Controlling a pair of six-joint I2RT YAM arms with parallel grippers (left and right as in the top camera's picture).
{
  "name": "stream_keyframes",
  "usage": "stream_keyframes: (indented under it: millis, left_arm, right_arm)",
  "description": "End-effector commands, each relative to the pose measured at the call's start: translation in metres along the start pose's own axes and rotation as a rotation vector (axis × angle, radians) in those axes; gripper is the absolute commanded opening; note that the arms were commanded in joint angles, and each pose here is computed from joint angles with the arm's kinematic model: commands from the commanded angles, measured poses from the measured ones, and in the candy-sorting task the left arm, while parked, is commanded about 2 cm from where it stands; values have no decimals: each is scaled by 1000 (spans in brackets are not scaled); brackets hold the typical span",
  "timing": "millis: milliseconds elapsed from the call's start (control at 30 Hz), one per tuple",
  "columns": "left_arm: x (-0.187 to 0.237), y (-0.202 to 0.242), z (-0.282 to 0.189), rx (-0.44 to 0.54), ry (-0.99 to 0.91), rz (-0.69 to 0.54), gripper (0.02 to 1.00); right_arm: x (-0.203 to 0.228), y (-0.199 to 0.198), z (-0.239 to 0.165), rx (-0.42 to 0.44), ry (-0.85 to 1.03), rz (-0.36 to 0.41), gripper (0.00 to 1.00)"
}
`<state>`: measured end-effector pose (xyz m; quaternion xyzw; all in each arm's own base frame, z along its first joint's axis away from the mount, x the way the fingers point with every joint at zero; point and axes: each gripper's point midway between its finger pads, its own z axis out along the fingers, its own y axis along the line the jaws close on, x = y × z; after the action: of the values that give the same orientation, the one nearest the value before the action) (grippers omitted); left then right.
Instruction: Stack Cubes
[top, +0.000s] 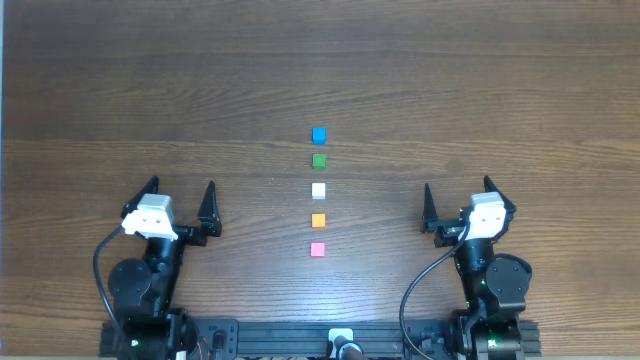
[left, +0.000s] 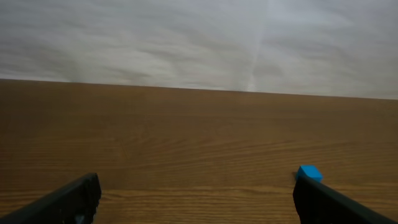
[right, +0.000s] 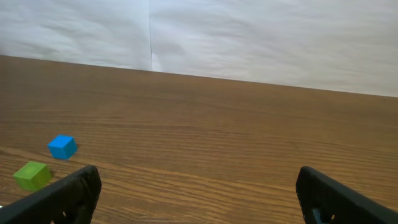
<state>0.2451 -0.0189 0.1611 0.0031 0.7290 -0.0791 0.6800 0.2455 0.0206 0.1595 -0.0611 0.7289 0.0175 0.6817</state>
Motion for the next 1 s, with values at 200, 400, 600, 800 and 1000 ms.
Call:
stream_keyframes:
  millis: [200, 400, 600, 800, 1000]
  left_arm:
    - [3, 3, 0, -11, 4, -12, 1000]
    - [6, -2, 1, 14, 20, -19, 1000]
    - [-18, -23, -8, 114, 30, -22, 998]
    - [-64, -52, -35, 181, 160, -24, 998]
    - [-90, -108, -56, 409, 400, 6, 1000]
  right_arm:
    - [2, -3, 0, 15, 1, -4, 993]
    - [2, -3, 0, 15, 1, -4, 991]
    - [2, -3, 0, 15, 1, -4, 991]
    - [2, -3, 0, 15, 1, -4, 993]
    - [2, -3, 0, 15, 1, -4, 993]
